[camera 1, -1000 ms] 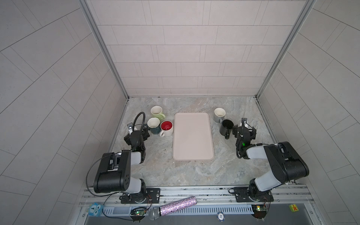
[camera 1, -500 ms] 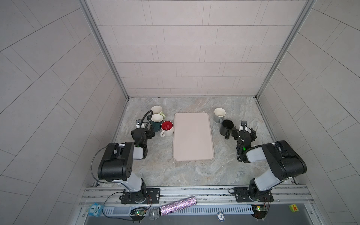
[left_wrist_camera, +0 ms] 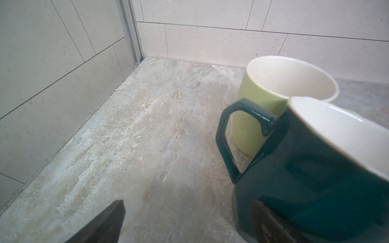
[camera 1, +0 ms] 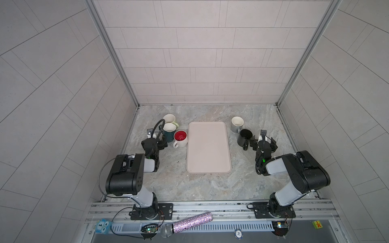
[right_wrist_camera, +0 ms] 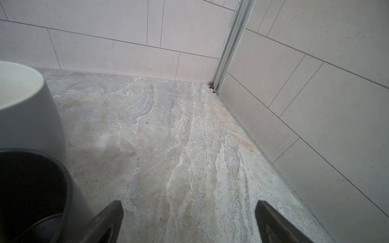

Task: Turn the mug right side up
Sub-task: Reset both arms

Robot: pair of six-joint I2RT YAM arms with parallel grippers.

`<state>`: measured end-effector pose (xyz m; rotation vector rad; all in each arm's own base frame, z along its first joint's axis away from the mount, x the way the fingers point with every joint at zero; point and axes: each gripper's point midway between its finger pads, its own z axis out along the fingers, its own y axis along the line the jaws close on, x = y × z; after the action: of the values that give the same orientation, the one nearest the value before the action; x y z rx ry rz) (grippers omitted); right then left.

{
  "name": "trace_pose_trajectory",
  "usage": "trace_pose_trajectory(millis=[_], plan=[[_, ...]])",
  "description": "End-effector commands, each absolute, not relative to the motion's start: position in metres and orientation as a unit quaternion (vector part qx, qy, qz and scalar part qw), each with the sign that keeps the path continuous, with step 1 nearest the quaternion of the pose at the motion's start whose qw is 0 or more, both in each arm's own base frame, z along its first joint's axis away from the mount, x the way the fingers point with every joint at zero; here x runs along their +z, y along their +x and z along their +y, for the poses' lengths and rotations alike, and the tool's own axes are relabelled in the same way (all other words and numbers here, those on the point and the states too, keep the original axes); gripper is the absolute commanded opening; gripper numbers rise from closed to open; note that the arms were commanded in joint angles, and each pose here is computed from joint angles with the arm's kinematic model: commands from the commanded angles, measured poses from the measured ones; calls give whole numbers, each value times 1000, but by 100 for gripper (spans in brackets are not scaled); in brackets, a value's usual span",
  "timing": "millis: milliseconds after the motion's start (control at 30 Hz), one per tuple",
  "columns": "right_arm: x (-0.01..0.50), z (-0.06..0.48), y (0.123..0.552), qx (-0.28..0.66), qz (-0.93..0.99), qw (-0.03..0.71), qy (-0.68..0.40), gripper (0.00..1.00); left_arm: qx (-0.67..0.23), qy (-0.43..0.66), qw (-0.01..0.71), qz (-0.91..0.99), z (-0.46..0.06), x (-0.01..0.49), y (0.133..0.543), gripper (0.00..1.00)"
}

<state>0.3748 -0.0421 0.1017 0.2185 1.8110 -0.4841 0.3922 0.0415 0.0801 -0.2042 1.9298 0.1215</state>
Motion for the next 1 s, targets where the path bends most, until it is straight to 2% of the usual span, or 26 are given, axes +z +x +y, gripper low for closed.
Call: trace_pose_trajectory(millis=[0, 967], plan=[[102, -42, 377, -211, 779, 584, 88, 99, 39, -71, 577, 813, 33, 87, 394, 100], [102, -42, 377, -211, 778, 585, 87, 99, 65, -107, 610, 782, 46, 92, 373, 100]])
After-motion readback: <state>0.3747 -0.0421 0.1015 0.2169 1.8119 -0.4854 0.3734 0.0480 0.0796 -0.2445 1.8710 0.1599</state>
